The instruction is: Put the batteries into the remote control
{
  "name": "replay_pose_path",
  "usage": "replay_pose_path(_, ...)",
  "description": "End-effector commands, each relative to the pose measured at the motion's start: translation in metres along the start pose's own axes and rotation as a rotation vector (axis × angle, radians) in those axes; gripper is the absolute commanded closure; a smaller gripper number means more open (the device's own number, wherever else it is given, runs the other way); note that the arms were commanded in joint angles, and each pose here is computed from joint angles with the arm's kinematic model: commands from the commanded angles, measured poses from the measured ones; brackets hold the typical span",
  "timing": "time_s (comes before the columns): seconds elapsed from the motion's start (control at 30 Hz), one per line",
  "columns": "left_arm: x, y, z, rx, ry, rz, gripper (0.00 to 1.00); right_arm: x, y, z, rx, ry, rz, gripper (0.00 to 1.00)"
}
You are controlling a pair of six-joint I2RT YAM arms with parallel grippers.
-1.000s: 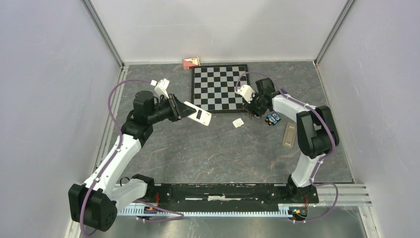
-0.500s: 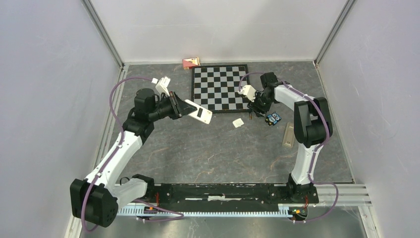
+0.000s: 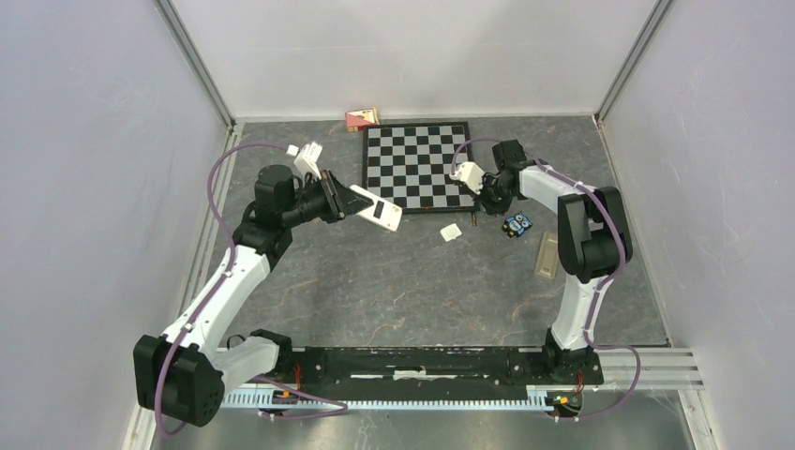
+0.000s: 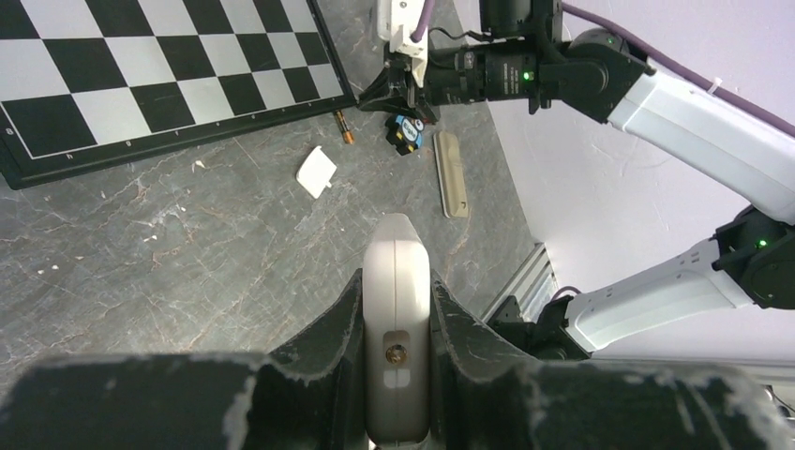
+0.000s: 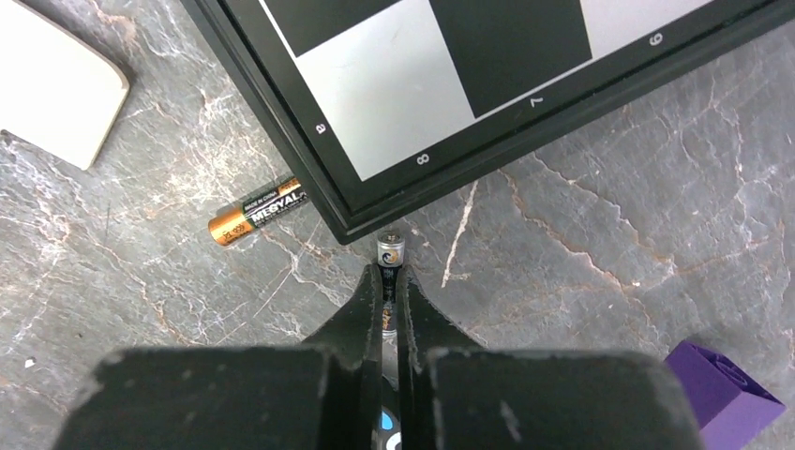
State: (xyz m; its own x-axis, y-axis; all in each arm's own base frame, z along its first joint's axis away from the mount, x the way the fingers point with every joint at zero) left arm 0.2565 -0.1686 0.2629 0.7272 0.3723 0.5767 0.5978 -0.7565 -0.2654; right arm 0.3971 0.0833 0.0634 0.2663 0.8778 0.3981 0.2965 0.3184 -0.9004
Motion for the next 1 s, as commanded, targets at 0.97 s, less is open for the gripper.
replay_pose_path(0.97,0.010,-0.014,-0.033,-0.348,-0.289,-0.359,0.98,0.210,-0.223,0.122,-0.094,1.051,-1.180,1.00)
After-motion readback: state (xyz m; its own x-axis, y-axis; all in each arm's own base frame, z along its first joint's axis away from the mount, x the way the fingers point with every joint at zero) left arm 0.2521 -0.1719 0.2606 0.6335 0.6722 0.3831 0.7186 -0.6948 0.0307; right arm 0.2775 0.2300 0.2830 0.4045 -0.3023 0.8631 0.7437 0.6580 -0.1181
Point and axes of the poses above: each gripper's point midway between its finger pads, its own y axis out along the fingers, its own z axis along the line the jaws close on, x = y × z, the point moved 5 cm from there along -y, back along the fingers, and after that the axes turned 3 degrees about -y, right-handed, at the moved point
